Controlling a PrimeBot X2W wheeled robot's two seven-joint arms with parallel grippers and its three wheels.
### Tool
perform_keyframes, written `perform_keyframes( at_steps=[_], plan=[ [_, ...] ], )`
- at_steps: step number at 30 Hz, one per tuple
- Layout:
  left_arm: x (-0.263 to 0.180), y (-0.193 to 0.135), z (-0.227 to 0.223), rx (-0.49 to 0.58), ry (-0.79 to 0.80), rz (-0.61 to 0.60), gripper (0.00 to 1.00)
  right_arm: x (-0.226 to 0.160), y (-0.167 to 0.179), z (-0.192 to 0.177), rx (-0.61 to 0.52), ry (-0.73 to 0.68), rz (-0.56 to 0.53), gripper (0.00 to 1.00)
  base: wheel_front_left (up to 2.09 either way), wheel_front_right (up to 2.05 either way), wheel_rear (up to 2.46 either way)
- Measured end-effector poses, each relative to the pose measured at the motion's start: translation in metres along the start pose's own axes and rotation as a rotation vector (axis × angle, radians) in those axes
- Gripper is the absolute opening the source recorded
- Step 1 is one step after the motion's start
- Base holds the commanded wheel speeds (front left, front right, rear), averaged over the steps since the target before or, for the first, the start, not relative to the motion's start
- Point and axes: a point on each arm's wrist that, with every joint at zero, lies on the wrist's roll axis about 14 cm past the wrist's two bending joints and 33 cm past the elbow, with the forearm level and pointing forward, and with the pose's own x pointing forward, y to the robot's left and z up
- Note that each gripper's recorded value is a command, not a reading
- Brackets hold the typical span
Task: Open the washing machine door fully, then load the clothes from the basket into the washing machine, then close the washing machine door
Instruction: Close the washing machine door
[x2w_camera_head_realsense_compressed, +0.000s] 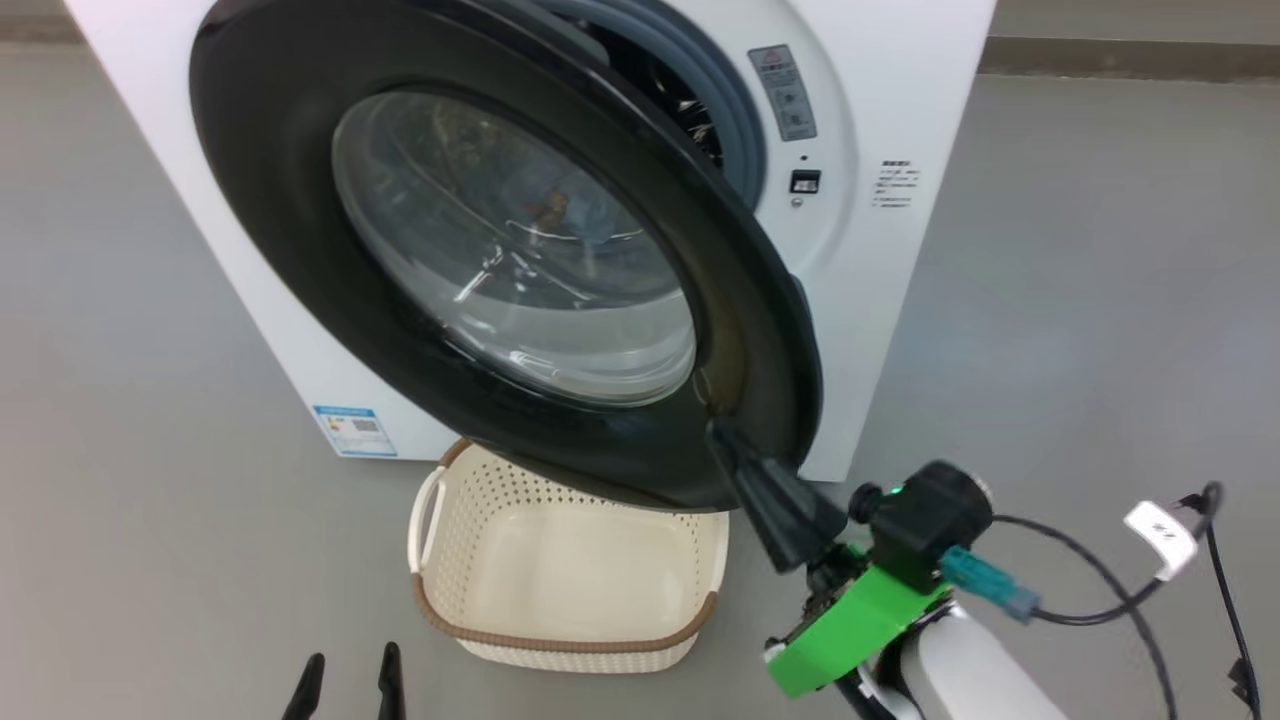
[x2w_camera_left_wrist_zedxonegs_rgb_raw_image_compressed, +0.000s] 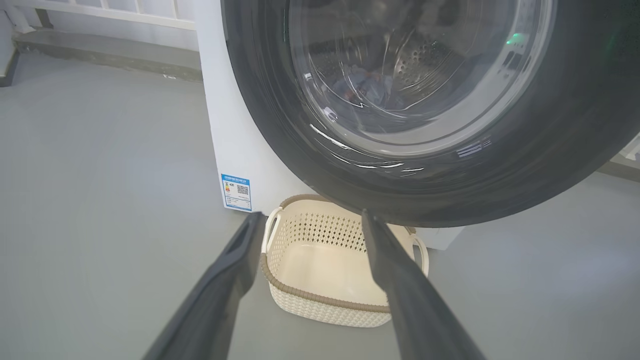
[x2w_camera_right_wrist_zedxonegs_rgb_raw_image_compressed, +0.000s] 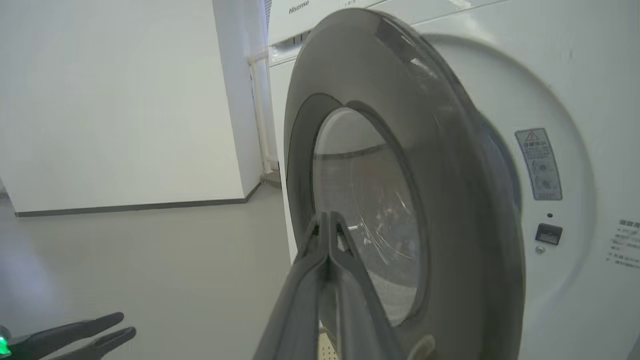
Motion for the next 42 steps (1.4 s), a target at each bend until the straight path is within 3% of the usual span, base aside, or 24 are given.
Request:
perform_keyframes(
  at_steps=[6, 13, 42],
  plan=[
    [-0.004, 0.007, -0.002, -0.007, 0.007, 0.032, 1.00, 0.000, 0.002, -0.050, 0.028, 0.149, 0.019, 0.00, 0.00, 0.00, 0.00],
    [-0.002, 0.013, -0.003, -0.012, 0.014, 0.061, 1.00, 0.010, -0.018, -0.076, 0.019, 0.223, -0.008, 0.00, 0.00, 0.00, 0.00],
    [0.022, -0.001, -0.017, -0.023, 0.068, 0.048, 1.00, 0.060, -0.126, -0.059, -0.097, 0.160, -0.145, 0.00, 0.00, 0.00, 0.00]
  ],
)
